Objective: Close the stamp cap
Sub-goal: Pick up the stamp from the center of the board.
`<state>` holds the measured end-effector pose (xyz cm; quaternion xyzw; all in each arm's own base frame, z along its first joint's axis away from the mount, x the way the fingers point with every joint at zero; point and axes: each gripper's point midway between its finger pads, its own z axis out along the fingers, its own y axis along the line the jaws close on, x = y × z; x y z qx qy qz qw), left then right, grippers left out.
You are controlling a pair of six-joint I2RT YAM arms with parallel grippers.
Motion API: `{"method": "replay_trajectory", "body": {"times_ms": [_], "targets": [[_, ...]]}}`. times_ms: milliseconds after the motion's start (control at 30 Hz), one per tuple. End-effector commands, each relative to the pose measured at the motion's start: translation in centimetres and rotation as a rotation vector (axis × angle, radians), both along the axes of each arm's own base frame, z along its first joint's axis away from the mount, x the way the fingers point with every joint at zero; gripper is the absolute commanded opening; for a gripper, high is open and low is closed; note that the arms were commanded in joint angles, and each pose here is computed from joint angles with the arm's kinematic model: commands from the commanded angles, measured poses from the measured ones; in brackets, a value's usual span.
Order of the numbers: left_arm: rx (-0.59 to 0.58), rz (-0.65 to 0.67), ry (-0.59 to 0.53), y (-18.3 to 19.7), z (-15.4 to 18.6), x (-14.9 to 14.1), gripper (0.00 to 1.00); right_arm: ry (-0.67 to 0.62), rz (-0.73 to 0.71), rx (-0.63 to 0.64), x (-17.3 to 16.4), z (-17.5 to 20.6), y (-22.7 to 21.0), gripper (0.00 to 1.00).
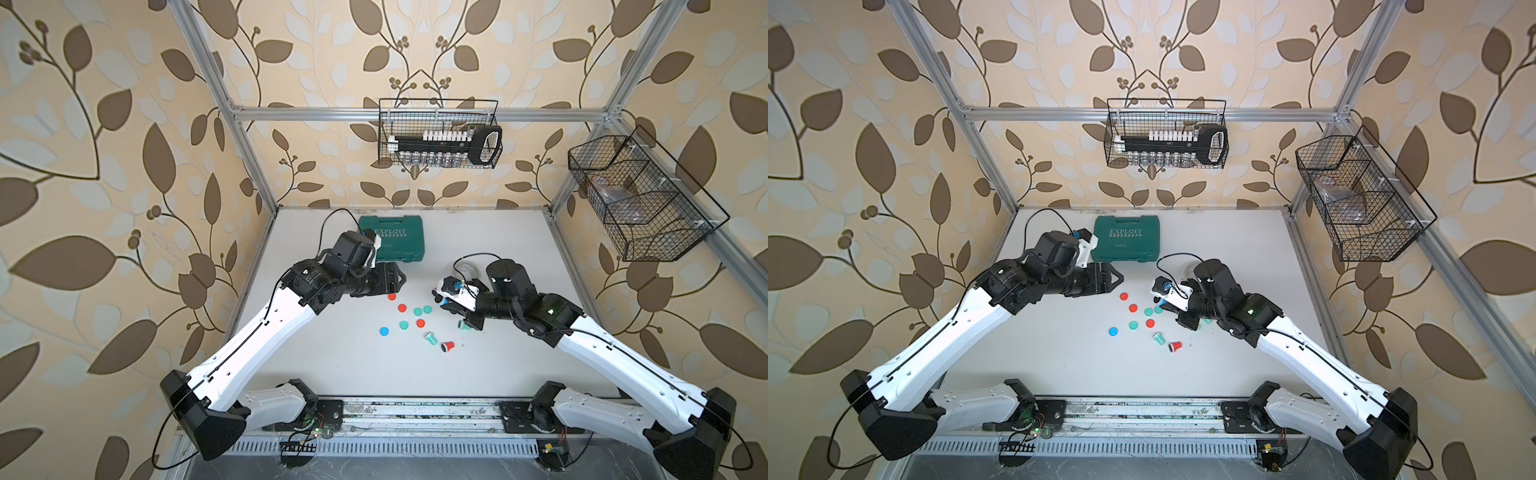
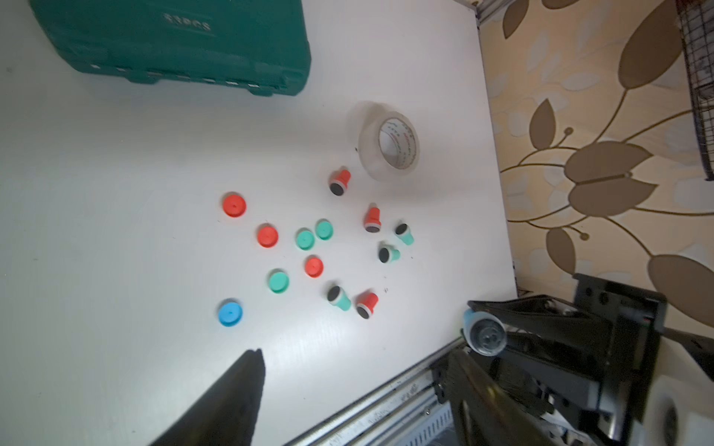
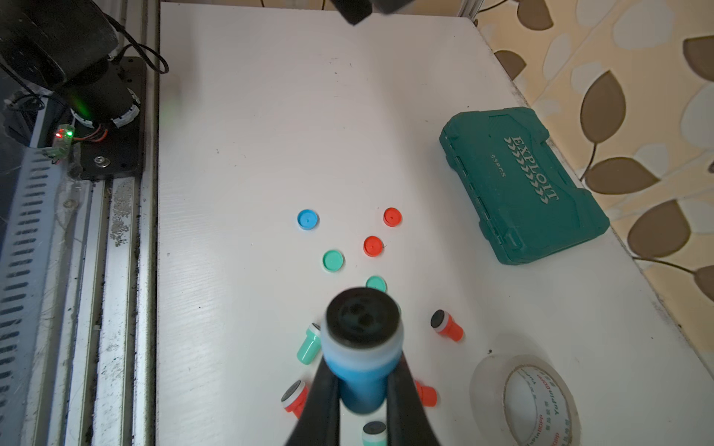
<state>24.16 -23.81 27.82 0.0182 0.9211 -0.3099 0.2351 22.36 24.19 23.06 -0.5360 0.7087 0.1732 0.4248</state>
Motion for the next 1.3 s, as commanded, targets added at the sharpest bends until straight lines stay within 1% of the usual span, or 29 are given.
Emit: {"method": "replay_trajectory", "body": {"times_ms": [0, 133, 233, 333, 433, 467, 600, 800, 967, 1067, 1167, 1267], "targets": [[-0.041, -0.037, 0.07, -3.0, 0.8, -1.5, 0.74, 0.026, 0.042, 0.064, -1.1, 0.4, 0.7, 0.15], [-0.029, -0.118, 0.082, -6.5, 1.2, -3.2, 0.73, 0.01, 0.044, 0.092, -1.2, 1.1, 0.9, 0.15], [-0.017, -0.143, 0.096, -7.9, 1.2, -3.8, 0.71, -0.005, 0.043, 0.1, -1.1, 1.3, 0.9, 0.14], [-0.002, -0.15, 0.124, -8.6, 0.7, -4.2, 0.65, -0.026, 0.04, 0.113, -1.0, 1.7, 0.8, 0.14], [-0.009, -0.154, 0.126, -8.9, 0.9, -4.4, 0.6, -0.044, 0.034, 0.128, -1.1, 2.1, 0.7, 0.14], [0.01, -0.155, 0.148, -9.4, -0.2, -4.2, 0.58, -0.049, 0.035, 0.13, -1.1, 2.2, 0.7, 0.13], [-0.005, -0.159, 0.163, -10.0, -0.3, -4.2, 0.53, -0.053, 0.056, 0.134, -1.5, 2.0, 0.7, 0.14], [-0.031, -0.153, 0.15, -10.3, 0.6, -4.0, 0.45, -0.089, 0.062, 0.185, -1.8, 3.0, 0.7, 0.13], [-0.038, -0.159, 0.148, -10.4, 1.0, -4.0, 0.34, -0.095, 0.072, 0.195, -2.1, 3.2, 0.7, 0.13], [-0.05, -0.16, 0.155, -10.5, 1.2, -4.2, 0.34, -0.104, 0.064, 0.197, -2.0, 3.4, 0.6, 0.13], [-0.052, -0.161, 0.156, -10.4, 1.2, -4.3, 0.36, -0.112, 0.056, 0.206, -2.0, 3.7, 0.5, 0.13], [-0.049, -0.154, 0.154, -10.1, 1.1, -4.4, 0.34, -0.111, 0.052, 0.213, -1.9, 3.9, 0.5, 0.13]]}}
